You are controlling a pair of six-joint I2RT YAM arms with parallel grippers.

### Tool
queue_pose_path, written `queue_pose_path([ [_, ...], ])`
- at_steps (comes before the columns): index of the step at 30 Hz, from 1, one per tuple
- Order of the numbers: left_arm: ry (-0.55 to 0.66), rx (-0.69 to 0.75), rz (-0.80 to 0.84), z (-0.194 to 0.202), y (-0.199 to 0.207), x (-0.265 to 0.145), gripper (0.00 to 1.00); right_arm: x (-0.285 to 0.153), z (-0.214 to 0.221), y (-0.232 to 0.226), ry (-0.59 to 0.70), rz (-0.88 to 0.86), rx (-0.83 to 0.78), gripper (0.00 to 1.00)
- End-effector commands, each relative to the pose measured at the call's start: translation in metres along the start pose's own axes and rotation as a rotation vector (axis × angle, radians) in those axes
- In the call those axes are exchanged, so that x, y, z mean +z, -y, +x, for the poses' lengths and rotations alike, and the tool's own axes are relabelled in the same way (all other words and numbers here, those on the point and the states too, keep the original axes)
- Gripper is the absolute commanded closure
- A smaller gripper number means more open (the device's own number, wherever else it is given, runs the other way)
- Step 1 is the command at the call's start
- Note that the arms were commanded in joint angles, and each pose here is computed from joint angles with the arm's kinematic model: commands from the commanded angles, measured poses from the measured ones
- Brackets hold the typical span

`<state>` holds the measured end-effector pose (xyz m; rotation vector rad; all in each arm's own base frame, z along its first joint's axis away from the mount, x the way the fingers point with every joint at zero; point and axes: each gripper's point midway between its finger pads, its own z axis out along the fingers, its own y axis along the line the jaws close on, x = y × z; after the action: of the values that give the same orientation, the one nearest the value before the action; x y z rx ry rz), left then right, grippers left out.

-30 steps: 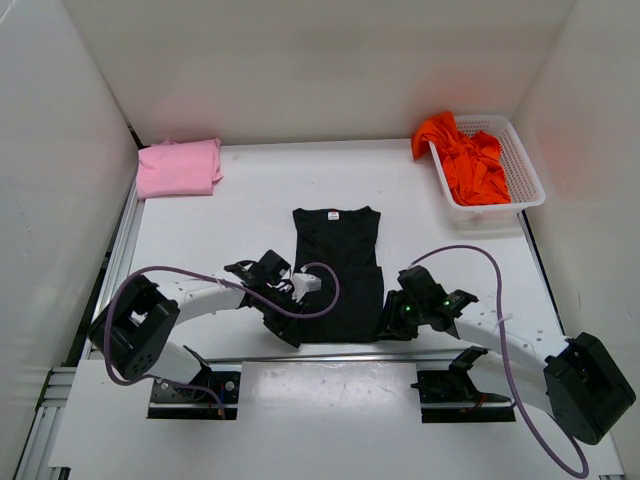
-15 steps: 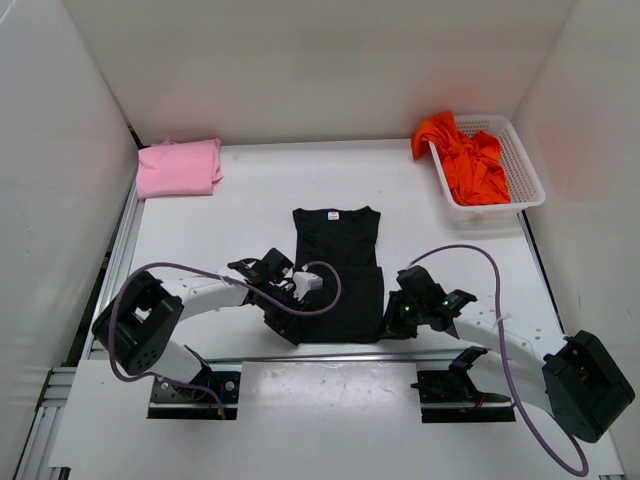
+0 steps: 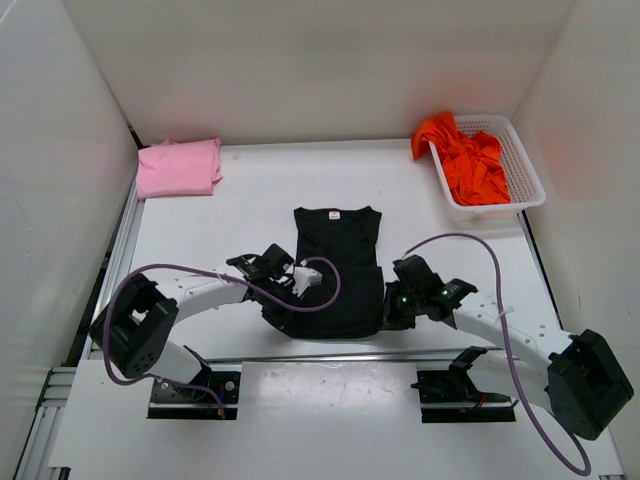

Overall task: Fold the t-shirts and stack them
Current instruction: Grab one side of the 2/3 rectangular tshirt with both arms, then fold the long partially folded tshirt into a neat square

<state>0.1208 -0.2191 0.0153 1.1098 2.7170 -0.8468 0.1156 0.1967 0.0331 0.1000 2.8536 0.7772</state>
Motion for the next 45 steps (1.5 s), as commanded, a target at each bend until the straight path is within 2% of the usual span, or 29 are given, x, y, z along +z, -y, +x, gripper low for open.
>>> queue_pose_path([
  [1,0.104,0.075,-0.08,-0.035,0.004,-0.034,0.9,-0.026,-0.029,-0.033,0.066,-0.031,-0.105,1.0],
  [3,0.084,0.063,-0.112,-0.035,0.005,-0.047,0.9,-0.04,-0.035,-0.041,0.079,-0.026,-0.152,1.0],
  [4,0.093,0.067,-0.126,-0.04,0.006,-0.054,0.9,-0.054,-0.046,-0.058,0.111,-0.056,-0.176,1.0],
  [8,0.178,0.097,-0.203,-0.073,0.01,-0.087,0.9,-0.087,-0.074,-0.084,0.19,-0.057,-0.239,1.0],
  [10,0.214,0.105,-0.254,-0.086,0.007,-0.099,0.9,-0.09,-0.081,-0.087,0.17,-0.037,-0.262,1.0],
  [11,0.245,0.097,-0.28,-0.096,0.003,-0.108,0.9,-0.1,-0.094,-0.098,0.2,-0.05,-0.272,1.0],
  [18,0.365,-0.034,-0.334,-0.173,-0.036,-0.169,0.9,-0.099,-0.146,-0.106,0.156,-0.042,-0.252,1.0],
  [21,0.392,-0.073,-0.348,-0.19,-0.054,-0.182,0.9,-0.1,-0.164,-0.109,0.133,-0.092,-0.212,1.0],
  [29,0.373,-0.129,-0.294,-0.228,-0.085,-0.172,0.9,-0.088,-0.21,-0.094,0.065,-0.179,-0.093,1.0],
  [36,0.449,-0.134,-0.322,-0.268,-0.113,-0.189,0.9,-0.081,-0.252,-0.086,0.092,-0.232,-0.01,1.0],
  [40,0.464,-0.142,-0.311,-0.285,-0.131,-0.184,0.9,-0.065,-0.285,-0.082,0.088,-0.243,0.02,1.0],
  [45,0.494,-0.132,-0.308,-0.308,-0.153,-0.172,0.9,-0.034,-0.328,-0.054,0.083,-0.211,0.16,1.0],
])
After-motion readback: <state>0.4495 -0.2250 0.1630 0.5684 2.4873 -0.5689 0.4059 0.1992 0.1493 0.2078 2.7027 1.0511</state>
